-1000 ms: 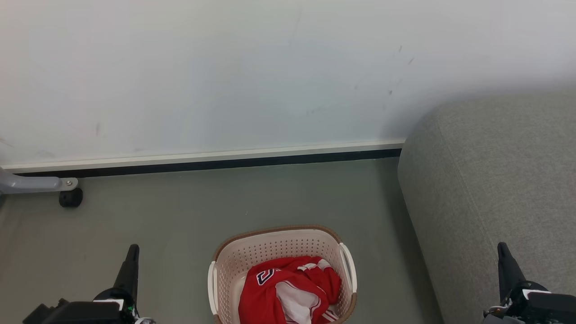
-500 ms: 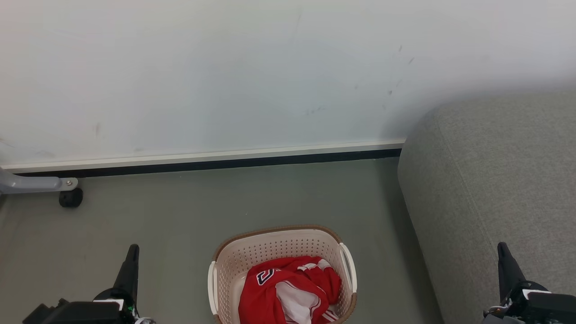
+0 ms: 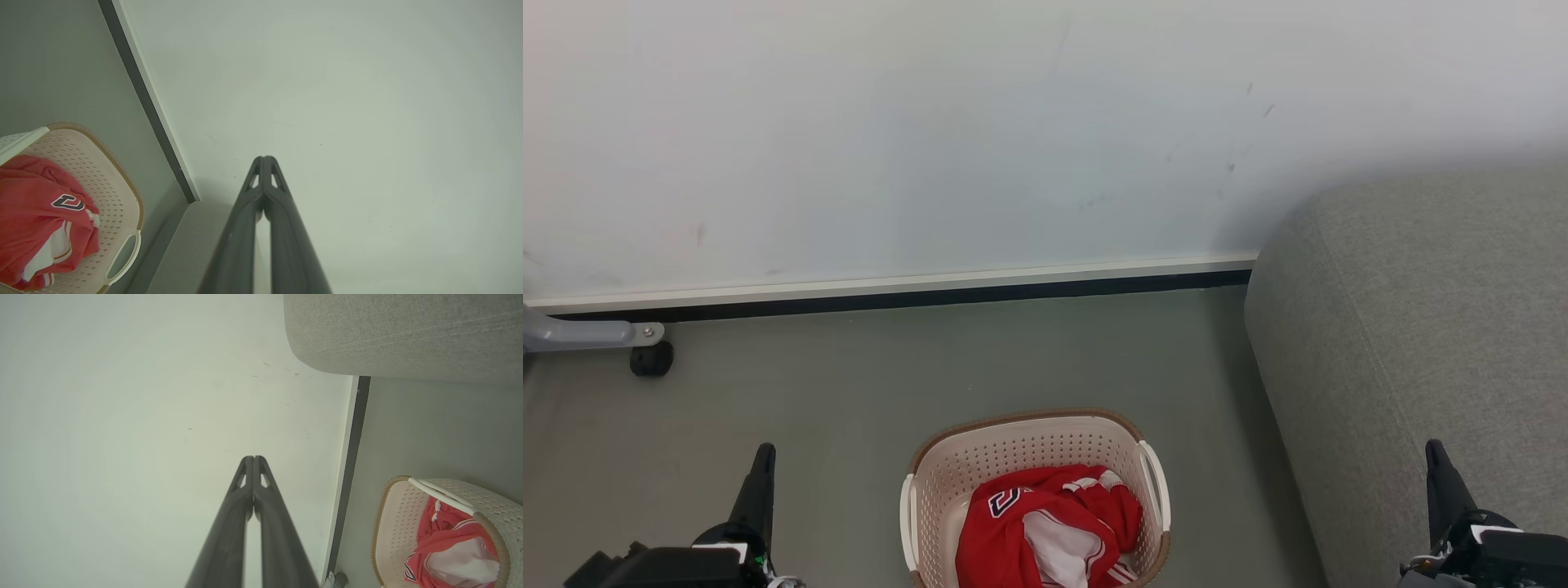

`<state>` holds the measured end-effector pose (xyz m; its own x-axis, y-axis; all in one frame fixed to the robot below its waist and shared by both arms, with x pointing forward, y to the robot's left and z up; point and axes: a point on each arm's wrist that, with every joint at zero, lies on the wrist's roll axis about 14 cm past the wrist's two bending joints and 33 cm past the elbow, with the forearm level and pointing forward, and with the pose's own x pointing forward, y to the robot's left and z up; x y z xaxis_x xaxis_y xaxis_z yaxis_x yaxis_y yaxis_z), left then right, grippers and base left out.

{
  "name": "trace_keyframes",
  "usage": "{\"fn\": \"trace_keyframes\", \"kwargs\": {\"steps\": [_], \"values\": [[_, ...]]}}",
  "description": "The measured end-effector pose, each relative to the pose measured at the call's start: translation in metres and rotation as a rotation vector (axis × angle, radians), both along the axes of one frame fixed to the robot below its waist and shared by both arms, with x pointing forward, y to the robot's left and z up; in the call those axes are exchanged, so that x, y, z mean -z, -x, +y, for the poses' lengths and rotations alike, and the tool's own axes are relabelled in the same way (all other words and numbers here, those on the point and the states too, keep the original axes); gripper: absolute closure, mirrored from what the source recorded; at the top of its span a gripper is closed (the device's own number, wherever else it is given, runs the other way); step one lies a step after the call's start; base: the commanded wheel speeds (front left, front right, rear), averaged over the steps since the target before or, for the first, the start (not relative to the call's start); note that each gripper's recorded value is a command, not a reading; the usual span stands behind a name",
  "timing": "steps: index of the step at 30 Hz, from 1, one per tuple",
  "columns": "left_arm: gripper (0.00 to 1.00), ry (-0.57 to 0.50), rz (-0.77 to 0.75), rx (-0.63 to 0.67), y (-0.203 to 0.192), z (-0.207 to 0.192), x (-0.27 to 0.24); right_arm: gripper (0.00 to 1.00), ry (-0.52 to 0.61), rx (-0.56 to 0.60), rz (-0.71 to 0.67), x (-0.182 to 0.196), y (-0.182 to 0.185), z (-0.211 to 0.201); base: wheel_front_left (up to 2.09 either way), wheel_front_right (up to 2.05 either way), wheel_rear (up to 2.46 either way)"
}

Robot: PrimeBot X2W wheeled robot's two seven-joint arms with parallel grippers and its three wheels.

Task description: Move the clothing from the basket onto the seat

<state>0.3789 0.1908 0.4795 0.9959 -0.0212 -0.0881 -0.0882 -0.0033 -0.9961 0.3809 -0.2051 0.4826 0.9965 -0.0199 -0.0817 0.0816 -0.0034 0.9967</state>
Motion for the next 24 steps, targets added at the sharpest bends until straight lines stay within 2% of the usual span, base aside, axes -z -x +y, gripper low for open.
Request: {"fn": "trace_keyframes", "kwargs": {"steps": [24], "values": [[1.00, 0.000, 0.000, 0.000, 0.0000, 0.0000, 0.0000, 1.00, 0.000, 0.000, 0.000, 0.0000, 0.0000, 0.0001, 0.00, 0.00, 0.00]]}}
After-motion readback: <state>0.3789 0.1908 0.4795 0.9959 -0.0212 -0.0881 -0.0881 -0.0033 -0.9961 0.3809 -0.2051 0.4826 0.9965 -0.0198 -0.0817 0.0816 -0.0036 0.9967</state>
